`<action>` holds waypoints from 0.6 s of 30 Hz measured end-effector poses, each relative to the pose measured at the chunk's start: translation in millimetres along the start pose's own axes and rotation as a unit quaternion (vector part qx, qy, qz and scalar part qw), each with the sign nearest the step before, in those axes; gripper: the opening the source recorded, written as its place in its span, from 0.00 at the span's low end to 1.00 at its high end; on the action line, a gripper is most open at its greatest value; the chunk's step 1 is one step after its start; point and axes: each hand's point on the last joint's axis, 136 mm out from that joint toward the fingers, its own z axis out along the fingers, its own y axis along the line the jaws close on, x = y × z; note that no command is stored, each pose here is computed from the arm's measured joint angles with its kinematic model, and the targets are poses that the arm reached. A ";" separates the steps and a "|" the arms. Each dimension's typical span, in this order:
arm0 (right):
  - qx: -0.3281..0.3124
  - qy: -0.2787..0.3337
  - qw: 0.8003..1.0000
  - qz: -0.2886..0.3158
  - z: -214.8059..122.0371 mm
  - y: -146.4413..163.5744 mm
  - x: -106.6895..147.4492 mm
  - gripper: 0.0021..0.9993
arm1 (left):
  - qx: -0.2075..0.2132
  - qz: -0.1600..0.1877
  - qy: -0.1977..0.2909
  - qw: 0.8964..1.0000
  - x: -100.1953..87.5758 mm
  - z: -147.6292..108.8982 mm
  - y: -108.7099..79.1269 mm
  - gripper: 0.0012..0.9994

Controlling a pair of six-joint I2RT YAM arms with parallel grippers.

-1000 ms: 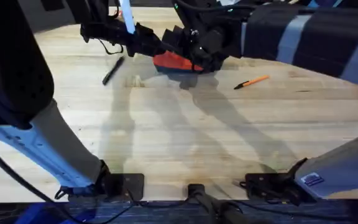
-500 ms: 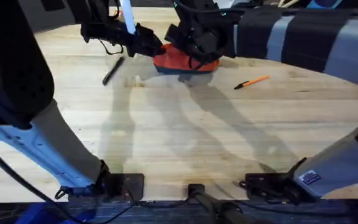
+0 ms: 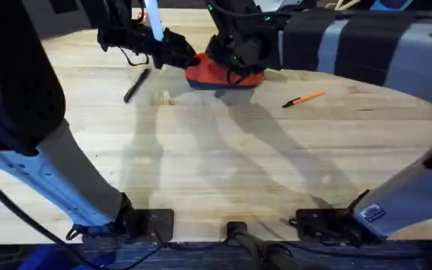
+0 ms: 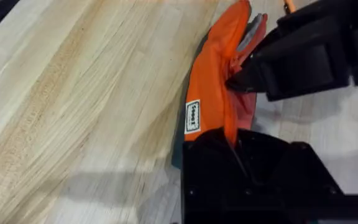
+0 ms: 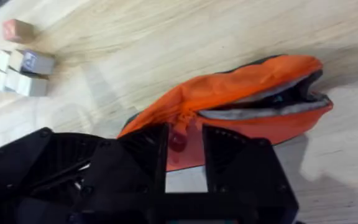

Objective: Unzip the bag, pick up the pens from the table one at a time and place them inside, then zip the bag closed.

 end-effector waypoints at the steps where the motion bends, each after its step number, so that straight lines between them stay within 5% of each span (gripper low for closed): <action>1: 0.003 0.002 1.000 0.001 1.7 -1.2 1.5 0.33 | 0.000 0.000 0.000 1.000 0.1 0.0 0.0 0.04; 15: 0.007 0.004 1.000 0.007 4.2 -3.3 3.5 0.17 | 0.000 0.000 0.000 1.000 -0.1 0.0 -0.1 0.04; 18: 0.011 -0.002 1.000 0.007 4.1 -4.6 1.6 0.05 | 0.000 0.000 -0.001 1.000 -0.3 0.0 -0.1 0.04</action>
